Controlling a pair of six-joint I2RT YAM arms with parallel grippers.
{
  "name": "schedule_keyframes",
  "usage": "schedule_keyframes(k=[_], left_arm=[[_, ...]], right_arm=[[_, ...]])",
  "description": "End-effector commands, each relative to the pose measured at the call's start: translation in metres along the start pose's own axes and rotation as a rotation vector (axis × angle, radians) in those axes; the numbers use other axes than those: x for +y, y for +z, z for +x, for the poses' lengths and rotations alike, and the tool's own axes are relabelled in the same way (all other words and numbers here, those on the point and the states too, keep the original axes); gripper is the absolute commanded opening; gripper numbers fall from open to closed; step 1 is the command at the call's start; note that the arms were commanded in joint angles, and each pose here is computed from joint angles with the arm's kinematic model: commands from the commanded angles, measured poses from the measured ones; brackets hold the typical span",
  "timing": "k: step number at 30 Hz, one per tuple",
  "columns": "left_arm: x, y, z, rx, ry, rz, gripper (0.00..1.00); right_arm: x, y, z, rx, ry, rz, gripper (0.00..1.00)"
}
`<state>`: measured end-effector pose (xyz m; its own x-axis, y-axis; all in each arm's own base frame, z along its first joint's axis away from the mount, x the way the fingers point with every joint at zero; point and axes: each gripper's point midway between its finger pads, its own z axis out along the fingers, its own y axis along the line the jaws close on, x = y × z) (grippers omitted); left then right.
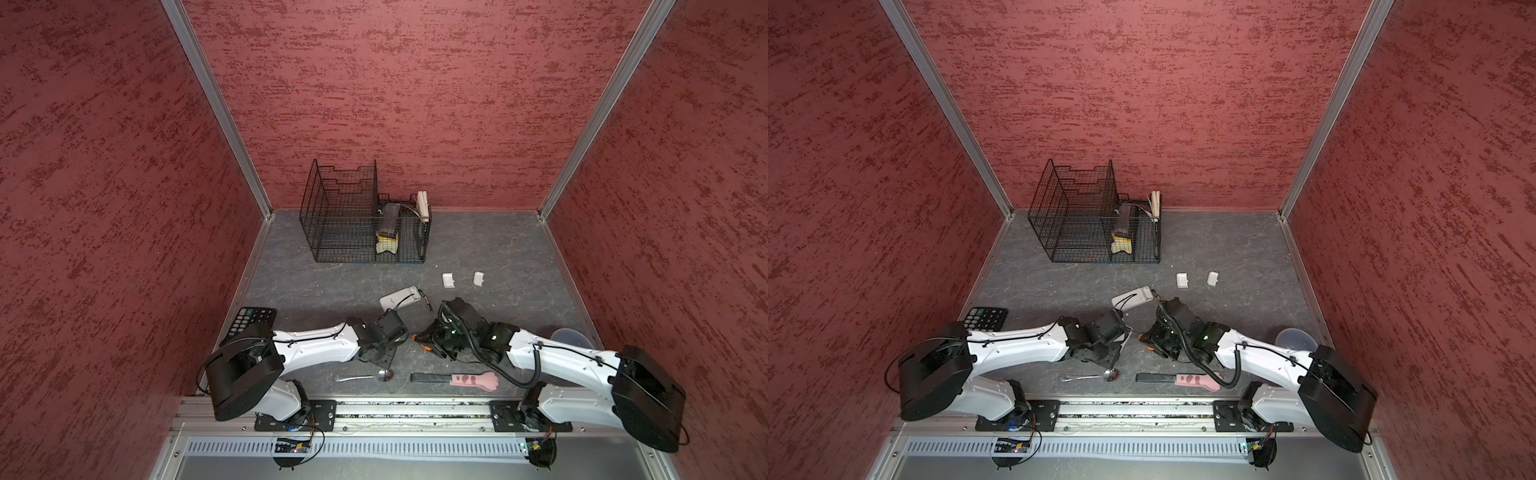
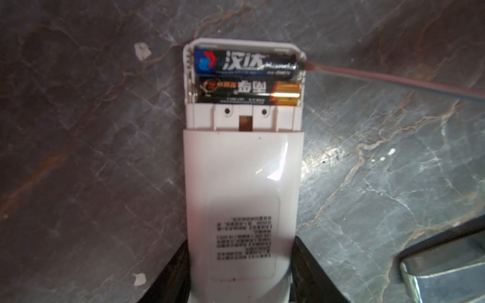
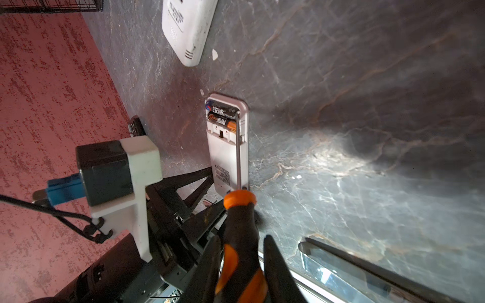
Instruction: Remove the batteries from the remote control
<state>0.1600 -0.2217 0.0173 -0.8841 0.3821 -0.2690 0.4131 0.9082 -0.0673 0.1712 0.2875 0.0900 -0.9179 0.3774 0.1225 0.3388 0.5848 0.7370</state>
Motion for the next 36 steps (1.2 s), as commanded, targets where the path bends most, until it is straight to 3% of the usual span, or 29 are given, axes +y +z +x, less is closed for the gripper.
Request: schedule_keyframes(k=[1,22,36], left_arm=[[0.001,0.009,-0.002,-0.006,0.029,-0.023,0.42],[-0.004,0.011,0.0,-0.002,0.062,-0.028,0.39],[-0.004,0.012,0.002,0.006,0.068,-0.035,0.38]], right_arm=[[0.017,0.002,-0.009,-0.04,0.049,-0.091,0.0],[0.06,-0.009,-0.007,-0.035,-0.007,-0.331,0.0],[0.066,-0.019,-0.006,-0.044,-0.026,-0.332,0.0]])
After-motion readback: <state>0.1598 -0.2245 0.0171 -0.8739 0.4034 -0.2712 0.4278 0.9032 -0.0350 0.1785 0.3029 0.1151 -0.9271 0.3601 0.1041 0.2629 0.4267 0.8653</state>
